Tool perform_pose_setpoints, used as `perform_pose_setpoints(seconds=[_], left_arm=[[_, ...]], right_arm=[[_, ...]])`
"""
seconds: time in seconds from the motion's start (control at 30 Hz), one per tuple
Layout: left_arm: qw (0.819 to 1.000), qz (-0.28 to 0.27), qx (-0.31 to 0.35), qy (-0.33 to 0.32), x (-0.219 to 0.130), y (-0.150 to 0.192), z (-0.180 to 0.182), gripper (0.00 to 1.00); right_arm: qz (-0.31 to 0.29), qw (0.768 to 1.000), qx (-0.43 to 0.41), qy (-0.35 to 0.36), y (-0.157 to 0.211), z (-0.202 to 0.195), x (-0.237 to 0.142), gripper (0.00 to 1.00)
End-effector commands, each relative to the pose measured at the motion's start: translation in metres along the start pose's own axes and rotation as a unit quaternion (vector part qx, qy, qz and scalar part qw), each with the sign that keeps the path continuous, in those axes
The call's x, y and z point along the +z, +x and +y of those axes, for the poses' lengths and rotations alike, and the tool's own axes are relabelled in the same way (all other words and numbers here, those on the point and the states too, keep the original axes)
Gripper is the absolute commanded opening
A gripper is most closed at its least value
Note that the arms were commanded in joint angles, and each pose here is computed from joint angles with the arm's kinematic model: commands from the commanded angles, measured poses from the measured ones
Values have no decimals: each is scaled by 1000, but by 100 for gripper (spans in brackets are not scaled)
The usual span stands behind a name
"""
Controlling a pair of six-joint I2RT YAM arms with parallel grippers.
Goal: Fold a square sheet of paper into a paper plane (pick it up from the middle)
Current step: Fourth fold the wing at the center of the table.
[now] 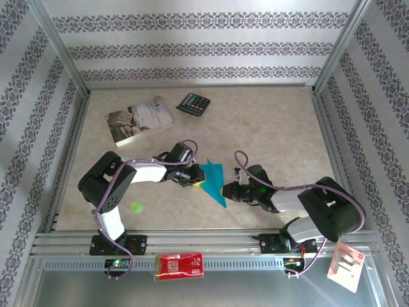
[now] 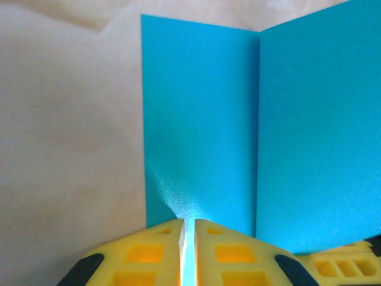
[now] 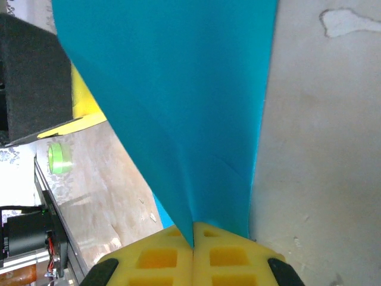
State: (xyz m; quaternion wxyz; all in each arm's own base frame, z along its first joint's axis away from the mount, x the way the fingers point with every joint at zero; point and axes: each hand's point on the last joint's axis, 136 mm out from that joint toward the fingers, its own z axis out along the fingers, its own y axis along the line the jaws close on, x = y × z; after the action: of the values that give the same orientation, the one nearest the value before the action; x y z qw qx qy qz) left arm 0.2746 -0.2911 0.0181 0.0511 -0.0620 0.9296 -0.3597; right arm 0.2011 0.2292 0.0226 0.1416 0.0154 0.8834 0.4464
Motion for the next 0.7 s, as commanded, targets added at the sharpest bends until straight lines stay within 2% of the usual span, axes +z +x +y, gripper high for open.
perform_pose_setpoints(seconds=[0.0,0.67], left_arm=[[999,16,-9,-46,0,21,27,13],[998,10,-9,-68,-6,24,31,12]], right_arm=[[1,1000,-6,5,0,-5,0,0],[18,1000,-19,-10,7,0,0,0]])
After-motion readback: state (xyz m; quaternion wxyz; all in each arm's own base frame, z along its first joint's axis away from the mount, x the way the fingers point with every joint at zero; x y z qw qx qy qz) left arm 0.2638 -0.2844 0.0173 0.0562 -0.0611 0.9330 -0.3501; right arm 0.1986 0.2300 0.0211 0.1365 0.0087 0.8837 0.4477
